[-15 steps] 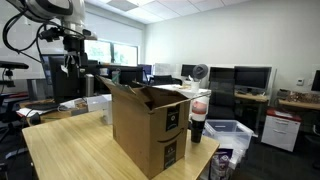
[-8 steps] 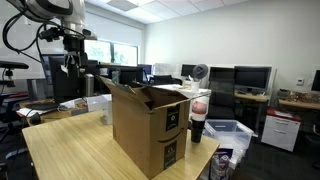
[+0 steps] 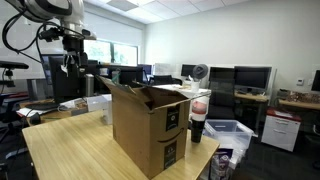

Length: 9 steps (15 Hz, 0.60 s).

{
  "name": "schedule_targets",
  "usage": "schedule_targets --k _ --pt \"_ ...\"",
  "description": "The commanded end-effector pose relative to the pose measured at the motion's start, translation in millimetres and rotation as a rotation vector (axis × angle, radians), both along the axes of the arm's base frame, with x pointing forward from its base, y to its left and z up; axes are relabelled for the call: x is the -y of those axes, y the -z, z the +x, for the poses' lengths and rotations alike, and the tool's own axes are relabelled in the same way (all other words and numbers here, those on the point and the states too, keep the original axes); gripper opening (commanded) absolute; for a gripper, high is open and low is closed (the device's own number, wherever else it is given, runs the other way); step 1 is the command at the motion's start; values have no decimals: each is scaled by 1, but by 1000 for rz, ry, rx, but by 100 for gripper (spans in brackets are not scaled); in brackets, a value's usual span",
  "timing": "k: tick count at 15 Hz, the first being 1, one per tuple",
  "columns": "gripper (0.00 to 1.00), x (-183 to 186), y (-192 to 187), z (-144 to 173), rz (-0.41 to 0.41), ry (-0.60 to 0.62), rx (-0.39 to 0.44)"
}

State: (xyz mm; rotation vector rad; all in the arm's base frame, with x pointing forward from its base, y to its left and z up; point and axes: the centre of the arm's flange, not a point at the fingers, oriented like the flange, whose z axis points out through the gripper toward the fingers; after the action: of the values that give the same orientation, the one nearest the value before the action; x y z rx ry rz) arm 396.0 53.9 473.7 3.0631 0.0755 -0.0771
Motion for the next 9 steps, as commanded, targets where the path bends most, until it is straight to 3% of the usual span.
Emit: schedule_targets --k 1,9 --pt "100 -18 1 6 13 5 19" --pt "100 -58 7 19 30 -40 46"
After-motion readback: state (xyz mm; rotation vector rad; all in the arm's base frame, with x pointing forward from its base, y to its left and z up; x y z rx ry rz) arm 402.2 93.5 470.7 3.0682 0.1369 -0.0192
